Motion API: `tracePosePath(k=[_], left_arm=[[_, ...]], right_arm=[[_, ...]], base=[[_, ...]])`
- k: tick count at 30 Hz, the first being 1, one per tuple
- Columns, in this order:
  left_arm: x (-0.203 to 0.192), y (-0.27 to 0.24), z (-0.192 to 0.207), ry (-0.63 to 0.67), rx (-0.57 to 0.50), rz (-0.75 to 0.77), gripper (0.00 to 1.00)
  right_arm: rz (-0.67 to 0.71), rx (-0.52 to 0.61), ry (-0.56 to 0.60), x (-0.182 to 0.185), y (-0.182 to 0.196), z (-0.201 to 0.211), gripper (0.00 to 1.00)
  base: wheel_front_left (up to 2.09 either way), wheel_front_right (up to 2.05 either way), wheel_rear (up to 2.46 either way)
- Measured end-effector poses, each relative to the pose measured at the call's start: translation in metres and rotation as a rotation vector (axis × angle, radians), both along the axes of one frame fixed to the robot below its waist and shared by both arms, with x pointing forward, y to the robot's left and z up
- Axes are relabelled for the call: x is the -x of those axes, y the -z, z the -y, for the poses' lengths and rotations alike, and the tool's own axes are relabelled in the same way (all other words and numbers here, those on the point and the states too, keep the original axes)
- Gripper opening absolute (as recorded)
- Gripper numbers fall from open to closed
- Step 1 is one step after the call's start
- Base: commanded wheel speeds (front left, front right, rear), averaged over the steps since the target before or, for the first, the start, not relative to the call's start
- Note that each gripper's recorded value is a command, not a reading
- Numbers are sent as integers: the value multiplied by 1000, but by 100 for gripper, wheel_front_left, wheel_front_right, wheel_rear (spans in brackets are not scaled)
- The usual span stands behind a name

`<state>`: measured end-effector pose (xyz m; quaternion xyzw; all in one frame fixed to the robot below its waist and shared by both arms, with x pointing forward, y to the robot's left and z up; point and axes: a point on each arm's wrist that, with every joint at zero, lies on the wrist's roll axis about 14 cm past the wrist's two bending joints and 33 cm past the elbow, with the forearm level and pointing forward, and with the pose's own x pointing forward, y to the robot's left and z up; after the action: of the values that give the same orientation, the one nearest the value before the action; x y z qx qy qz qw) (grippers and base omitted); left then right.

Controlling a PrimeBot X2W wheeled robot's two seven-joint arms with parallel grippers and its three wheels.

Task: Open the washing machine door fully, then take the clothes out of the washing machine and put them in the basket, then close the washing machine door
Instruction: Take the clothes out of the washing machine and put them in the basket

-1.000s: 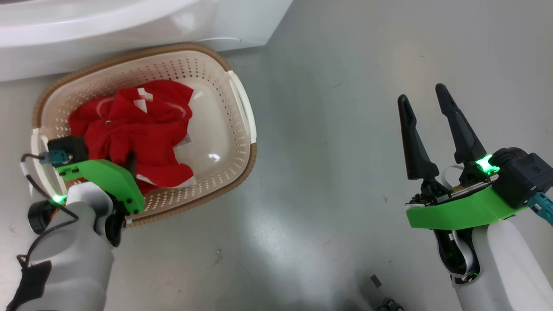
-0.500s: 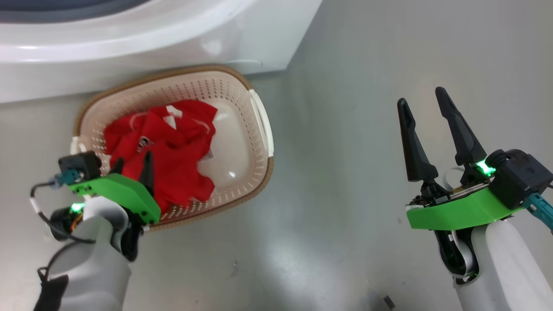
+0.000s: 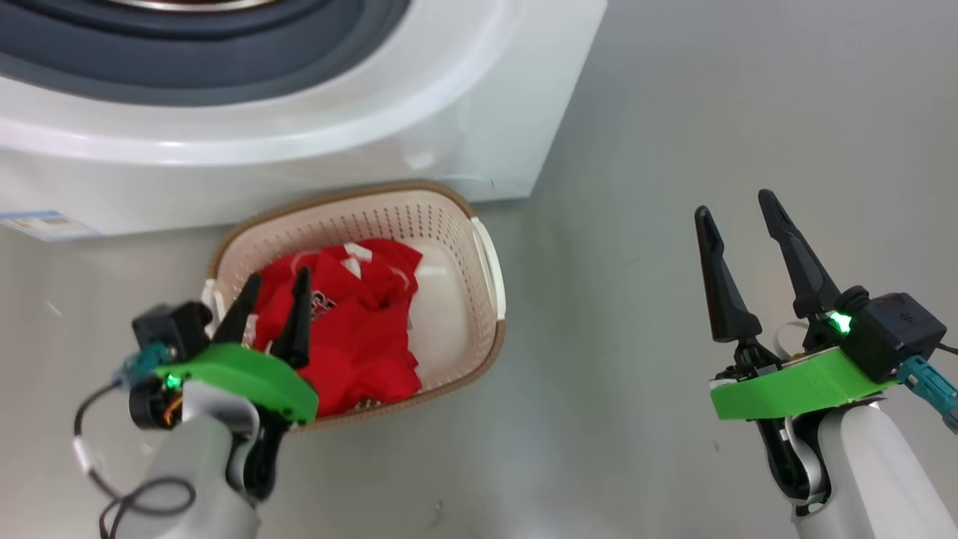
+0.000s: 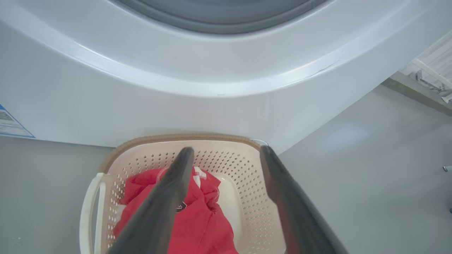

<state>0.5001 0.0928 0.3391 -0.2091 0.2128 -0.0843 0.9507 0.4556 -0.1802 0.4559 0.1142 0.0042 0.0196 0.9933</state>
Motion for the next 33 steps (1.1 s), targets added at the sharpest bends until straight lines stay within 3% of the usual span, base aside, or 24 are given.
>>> tracePosePath(k=[8, 18, 26, 33], left_arm=[[24, -72, -10, -2, -22, 228, 100], [61, -162, -42, -78, -124, 502, 100], [96, -201, -61, -143, -178, 611, 100], [124, -196, -76, -183, -211, 591, 100]], right_arm=[[41, -1, 0, 16, -22, -1, 100], [110, 31, 15, 39, -53, 4, 100], [148, 44, 21, 65, -69, 5, 100], [173, 55, 29, 87, -77, 7, 100]], base=[[0, 0, 0], [0, 0, 0], [0, 0, 0], [0, 0, 0]])
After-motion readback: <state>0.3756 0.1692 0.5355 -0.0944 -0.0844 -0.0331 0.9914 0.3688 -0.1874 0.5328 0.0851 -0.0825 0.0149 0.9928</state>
